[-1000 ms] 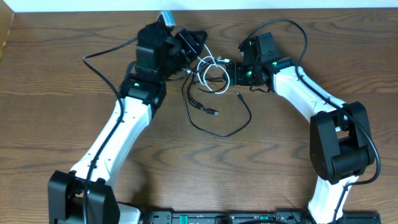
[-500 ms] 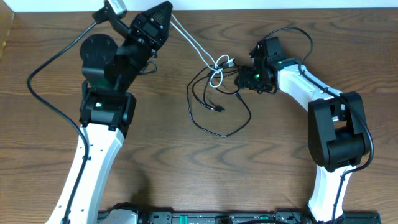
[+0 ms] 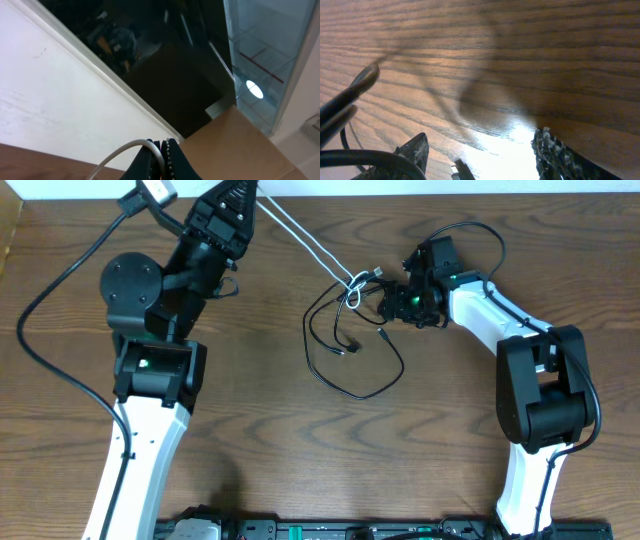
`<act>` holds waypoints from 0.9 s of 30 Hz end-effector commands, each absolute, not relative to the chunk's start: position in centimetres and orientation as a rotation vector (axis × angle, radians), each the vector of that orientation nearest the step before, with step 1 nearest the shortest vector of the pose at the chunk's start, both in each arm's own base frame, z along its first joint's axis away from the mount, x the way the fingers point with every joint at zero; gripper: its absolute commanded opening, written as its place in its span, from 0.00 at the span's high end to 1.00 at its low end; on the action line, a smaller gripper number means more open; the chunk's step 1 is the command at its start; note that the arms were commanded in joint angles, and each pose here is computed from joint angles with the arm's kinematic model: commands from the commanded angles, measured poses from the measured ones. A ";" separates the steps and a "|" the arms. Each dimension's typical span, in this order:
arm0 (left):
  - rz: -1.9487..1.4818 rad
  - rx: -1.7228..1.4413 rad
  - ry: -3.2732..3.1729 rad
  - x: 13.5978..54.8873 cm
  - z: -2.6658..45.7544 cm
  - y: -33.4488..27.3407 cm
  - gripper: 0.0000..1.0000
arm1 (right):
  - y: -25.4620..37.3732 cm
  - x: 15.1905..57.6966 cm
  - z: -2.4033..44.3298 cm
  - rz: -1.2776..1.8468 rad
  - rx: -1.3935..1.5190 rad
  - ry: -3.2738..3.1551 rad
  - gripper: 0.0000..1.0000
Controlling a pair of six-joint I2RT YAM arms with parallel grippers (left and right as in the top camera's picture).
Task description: Untangle cables
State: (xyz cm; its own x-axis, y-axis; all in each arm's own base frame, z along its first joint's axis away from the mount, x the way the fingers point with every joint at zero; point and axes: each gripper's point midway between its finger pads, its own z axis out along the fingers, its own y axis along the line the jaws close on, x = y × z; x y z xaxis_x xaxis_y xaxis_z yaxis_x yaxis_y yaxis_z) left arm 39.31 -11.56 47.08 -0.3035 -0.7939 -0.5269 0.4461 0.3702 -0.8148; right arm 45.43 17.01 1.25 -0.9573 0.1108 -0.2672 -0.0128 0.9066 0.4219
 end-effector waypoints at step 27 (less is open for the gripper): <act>-1.691 0.469 1.997 36.4 29.8 -25.8 0.93 | 22.7 43.1 12.8 0.956 -0.478 2.458 0.38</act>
State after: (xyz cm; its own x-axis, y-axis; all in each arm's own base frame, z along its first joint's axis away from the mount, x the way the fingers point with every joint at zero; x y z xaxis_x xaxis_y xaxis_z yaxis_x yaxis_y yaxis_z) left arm 38.24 -25.25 24.66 -0.8808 -0.0847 -0.4658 0.4181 0.3225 -0.8492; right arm 43.75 20.85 13.35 -0.8344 -0.1225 -0.5374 -0.4415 0.7322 0.5186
